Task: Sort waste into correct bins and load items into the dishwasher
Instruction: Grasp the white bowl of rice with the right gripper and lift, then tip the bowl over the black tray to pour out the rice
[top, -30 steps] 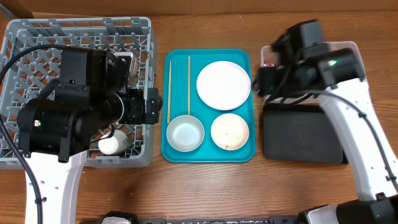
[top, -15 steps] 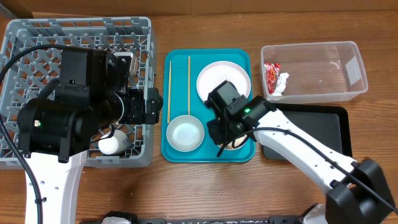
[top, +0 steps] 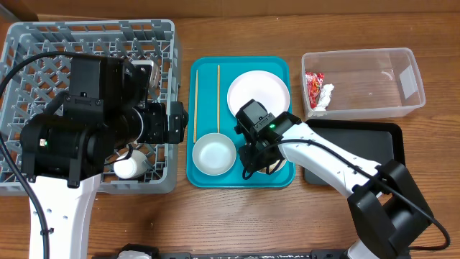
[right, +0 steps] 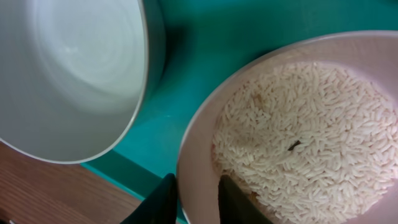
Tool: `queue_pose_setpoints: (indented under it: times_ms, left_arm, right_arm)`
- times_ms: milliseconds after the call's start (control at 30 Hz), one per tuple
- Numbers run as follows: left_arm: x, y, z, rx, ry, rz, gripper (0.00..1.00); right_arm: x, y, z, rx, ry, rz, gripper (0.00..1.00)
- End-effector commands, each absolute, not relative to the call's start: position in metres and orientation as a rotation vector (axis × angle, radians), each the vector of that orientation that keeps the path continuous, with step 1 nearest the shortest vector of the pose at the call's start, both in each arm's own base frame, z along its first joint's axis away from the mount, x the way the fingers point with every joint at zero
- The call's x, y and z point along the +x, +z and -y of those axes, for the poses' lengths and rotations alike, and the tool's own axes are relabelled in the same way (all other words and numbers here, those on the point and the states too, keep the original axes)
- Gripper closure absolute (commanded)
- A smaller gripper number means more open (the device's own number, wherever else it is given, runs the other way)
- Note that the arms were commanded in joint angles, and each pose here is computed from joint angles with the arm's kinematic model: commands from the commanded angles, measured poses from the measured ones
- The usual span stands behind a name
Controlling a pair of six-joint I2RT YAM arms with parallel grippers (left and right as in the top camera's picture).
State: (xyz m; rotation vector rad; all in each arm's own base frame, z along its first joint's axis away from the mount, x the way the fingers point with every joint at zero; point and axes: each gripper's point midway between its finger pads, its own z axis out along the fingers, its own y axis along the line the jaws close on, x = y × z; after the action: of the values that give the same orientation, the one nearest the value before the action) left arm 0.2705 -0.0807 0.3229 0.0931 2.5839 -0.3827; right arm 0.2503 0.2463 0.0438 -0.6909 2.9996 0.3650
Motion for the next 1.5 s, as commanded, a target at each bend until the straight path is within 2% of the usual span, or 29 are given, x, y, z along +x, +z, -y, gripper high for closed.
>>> queue_pose_setpoints:
  times_ms: [0,200,300,367,500,700,767,967,1133,1267,1467]
  left_arm:
    - [0.272,0.326,0.079,0.085,-0.377,-2.573,0.00]
    - [0.272,0.326,0.079,0.085,-0.377,-2.573,0.00]
    - [0.272,0.326,0.079,0.085,-0.377,-2.573,0.00]
    - [0.272,0.326,0.079,0.085,-0.377,-2.573,0.00]
    - [0.272,0.326,0.079,0.085,-0.377,-2.573,0.00]
    - [0.272,0.326,0.079,0.085,-0.377,-2.573,0.00]
    - [0.272,0.326,0.079,0.085,-0.377,-2.573,0.00]
    - [0.272,0.326,0.079,0.084,-0.377,-2.573,0.00]
    - [0.272,0.326,0.079,0.085,-0.377,-2.573,0.00]
    - [0.272,0.326,0.079,0.085,-0.377,-2.573,0.00]
    - [0.272,0.326,0.079,0.085,-0.377,-2.573,0.00]
  right_arm:
    - [0.244,0.042,-0.245,-0.771,0.356,-3.000,0.81]
    - [0.246,0.041,-0.245,-0.788,0.352,-2.989,0.82]
    - [0.244,0.037,-0.244,-0.814,0.342,-2.999,0.68]
    - [0.243,0.034,-0.243,-0.815,0.338,-3.006,0.68]
    - [0.241,0.024,-0.241,-0.818,0.320,-3.038,0.74]
    - [0.245,0.027,-0.241,-0.809,0.296,-3.036,0.96]
    - [0.247,0.033,-0.243,-0.797,0.301,-3.034,0.96]
    - [0.265,0.071,-0.249,-0.683,0.342,-2.999,0.96]
    - [0.283,0.126,-0.249,-0.539,0.484,-2.904,0.96]
    - [0.291,0.173,-0.213,-0.340,0.766,-2.870,0.96]
    - [0.294,0.187,-0.170,-0.284,0.983,-2.849,0.96]
